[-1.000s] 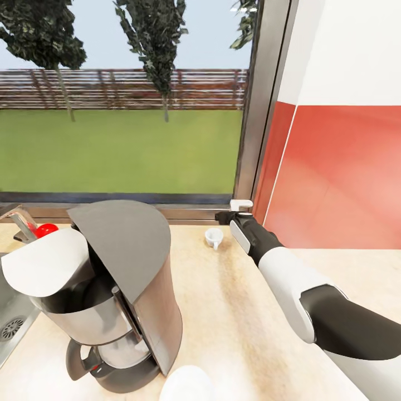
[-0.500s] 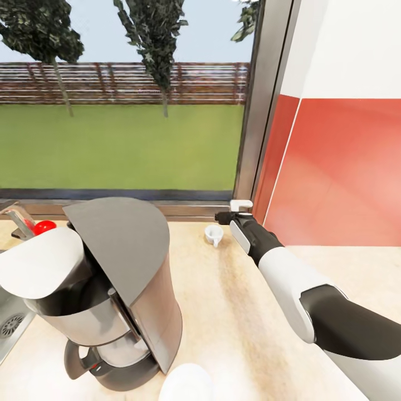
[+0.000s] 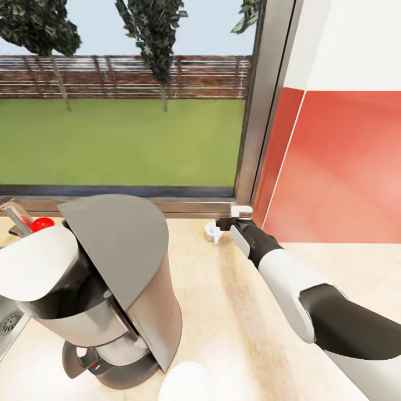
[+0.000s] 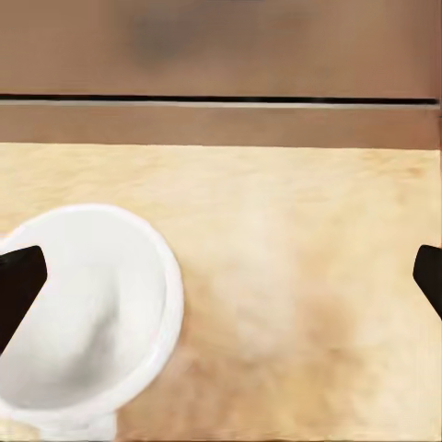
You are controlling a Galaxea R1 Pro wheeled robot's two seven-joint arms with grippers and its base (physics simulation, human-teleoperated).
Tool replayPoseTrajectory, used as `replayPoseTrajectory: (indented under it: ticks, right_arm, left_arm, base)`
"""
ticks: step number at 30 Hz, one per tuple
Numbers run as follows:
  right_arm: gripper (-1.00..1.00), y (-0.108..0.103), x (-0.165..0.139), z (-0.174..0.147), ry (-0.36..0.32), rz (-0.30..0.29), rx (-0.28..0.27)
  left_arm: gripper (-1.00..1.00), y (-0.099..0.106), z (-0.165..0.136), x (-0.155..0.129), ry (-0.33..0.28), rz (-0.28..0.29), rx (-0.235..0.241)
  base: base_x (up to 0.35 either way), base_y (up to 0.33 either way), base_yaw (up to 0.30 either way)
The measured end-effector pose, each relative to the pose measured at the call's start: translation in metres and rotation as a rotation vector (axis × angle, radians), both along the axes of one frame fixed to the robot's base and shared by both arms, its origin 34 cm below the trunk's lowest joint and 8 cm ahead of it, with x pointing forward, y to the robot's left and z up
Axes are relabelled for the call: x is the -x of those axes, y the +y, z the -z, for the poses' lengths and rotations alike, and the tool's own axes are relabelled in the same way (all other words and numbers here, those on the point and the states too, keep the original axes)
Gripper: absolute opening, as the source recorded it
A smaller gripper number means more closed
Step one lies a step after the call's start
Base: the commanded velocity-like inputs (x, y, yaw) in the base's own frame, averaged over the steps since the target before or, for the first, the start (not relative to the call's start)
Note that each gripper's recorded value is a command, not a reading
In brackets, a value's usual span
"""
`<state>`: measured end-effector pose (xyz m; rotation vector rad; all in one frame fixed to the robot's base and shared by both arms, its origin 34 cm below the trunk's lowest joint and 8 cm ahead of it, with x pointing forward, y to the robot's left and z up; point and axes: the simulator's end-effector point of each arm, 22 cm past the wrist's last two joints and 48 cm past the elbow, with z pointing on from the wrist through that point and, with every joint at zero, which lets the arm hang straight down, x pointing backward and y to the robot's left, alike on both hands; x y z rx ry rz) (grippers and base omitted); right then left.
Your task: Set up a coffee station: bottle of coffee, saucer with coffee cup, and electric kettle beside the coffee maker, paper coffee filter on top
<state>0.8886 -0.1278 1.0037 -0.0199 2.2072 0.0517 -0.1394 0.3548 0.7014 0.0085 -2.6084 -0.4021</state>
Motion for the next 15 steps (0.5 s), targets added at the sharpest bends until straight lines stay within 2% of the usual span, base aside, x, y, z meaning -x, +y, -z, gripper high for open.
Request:
replayPoseTrajectory:
  ticks: [15]
  right_arm:
    - [1.0, -0.001, 0.003, 0.021, 0.034, 0.0, 0.004]
  left_arm:
    - [1.0, 0.0, -0.005, 0.006, 0.019, 0.0, 0.0]
  base:
    - [0.0, 0.0, 0.0]
